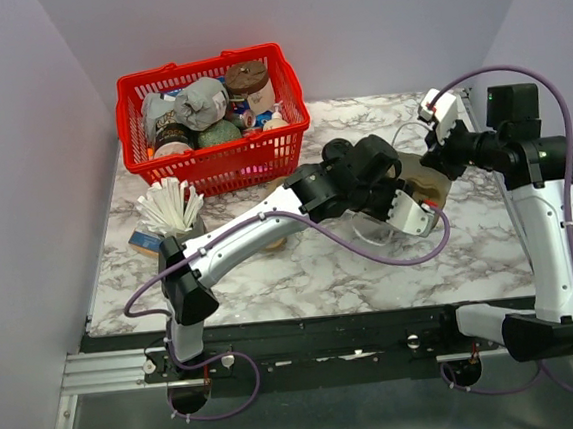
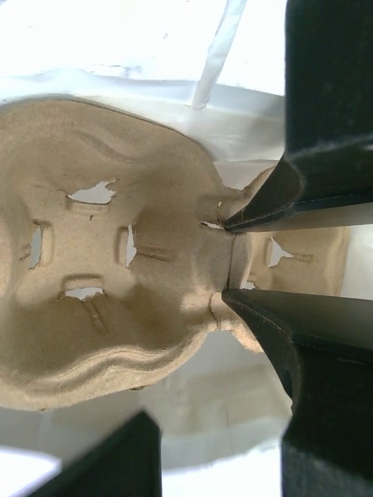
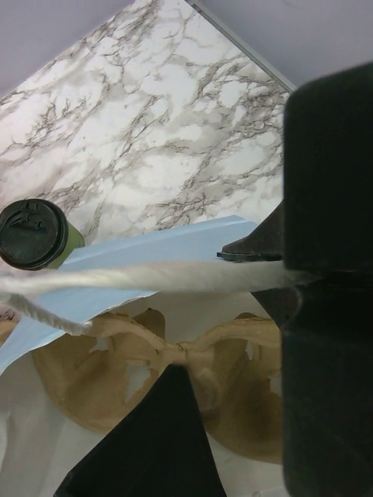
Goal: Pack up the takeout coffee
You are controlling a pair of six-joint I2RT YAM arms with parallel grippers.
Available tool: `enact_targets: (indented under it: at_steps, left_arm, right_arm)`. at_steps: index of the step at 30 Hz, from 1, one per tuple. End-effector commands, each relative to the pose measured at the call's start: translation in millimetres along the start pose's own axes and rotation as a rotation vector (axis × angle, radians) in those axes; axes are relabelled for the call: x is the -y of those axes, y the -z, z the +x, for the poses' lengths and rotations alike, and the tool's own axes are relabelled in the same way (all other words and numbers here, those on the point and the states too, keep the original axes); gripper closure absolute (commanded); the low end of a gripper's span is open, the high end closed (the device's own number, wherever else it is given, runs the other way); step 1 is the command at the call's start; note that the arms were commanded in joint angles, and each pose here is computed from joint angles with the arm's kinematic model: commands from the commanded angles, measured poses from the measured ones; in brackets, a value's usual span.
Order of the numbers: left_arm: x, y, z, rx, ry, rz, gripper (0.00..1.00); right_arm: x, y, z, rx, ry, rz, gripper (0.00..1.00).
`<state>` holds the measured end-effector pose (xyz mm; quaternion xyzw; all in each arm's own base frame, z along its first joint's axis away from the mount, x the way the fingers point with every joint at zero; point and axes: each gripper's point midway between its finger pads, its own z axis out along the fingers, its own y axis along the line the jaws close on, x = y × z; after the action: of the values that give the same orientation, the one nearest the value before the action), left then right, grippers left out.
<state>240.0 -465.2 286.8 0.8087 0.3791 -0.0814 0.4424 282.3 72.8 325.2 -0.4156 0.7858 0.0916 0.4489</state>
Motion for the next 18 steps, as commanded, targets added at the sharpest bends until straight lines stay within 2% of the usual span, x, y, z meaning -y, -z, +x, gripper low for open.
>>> enact_targets:
  at_steps: [1, 9, 18]
  left_arm:
    - [5, 2, 13, -0.088, -0.051, 0.035, 1.00]
    - [8, -9, 28, -0.146, -0.051, 0.037, 1.00]
    - [-4, -2, 26, -0.158, -0.021, -0.023, 1.00]
  right_arm:
    - [-5, 8, -7, -0.004, -0.014, -0.008, 0.99]
    - [-20, 5, 3, -0.023, -0.018, -0.059, 0.99]
    - [-20, 3, 9, -0.045, -0.012, -0.054, 1.00]
